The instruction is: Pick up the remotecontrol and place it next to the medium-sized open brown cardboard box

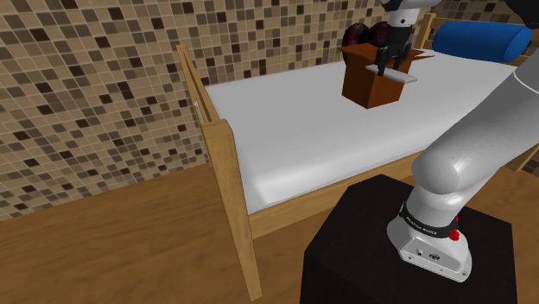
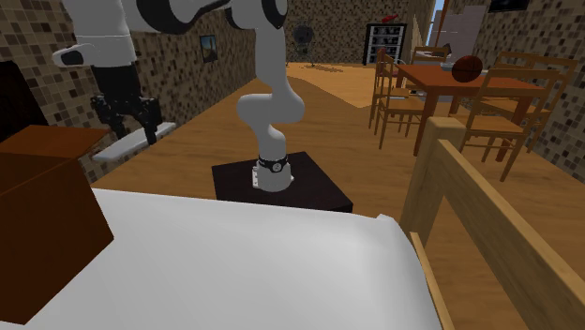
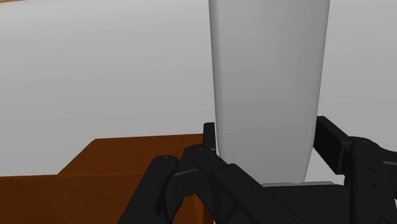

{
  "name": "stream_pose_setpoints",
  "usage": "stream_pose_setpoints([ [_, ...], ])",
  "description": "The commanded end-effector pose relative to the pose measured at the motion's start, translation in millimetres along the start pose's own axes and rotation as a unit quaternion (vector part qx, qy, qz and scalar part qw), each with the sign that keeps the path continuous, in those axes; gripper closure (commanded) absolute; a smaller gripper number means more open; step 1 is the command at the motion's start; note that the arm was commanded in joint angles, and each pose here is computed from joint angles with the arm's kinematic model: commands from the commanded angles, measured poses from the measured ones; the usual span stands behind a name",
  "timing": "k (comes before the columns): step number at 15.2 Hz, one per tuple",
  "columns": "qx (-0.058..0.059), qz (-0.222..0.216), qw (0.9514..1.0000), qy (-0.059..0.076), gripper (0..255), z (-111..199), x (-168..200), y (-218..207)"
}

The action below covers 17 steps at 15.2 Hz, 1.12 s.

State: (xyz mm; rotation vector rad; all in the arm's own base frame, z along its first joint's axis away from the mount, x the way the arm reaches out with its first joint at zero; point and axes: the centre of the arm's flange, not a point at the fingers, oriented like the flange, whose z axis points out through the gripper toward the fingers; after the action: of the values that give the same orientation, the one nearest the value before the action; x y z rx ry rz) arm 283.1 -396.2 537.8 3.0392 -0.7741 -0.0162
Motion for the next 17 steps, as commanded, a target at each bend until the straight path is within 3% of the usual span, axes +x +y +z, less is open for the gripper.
stream_pose_setpoints([
  [1, 0.000, 0.000, 1.0000, 0.000, 255, 10.0, 0.4, -0.3],
  [17, 0.000, 0.000, 1.0000, 0.000, 255, 94.4, 1.1, -0.9],
])
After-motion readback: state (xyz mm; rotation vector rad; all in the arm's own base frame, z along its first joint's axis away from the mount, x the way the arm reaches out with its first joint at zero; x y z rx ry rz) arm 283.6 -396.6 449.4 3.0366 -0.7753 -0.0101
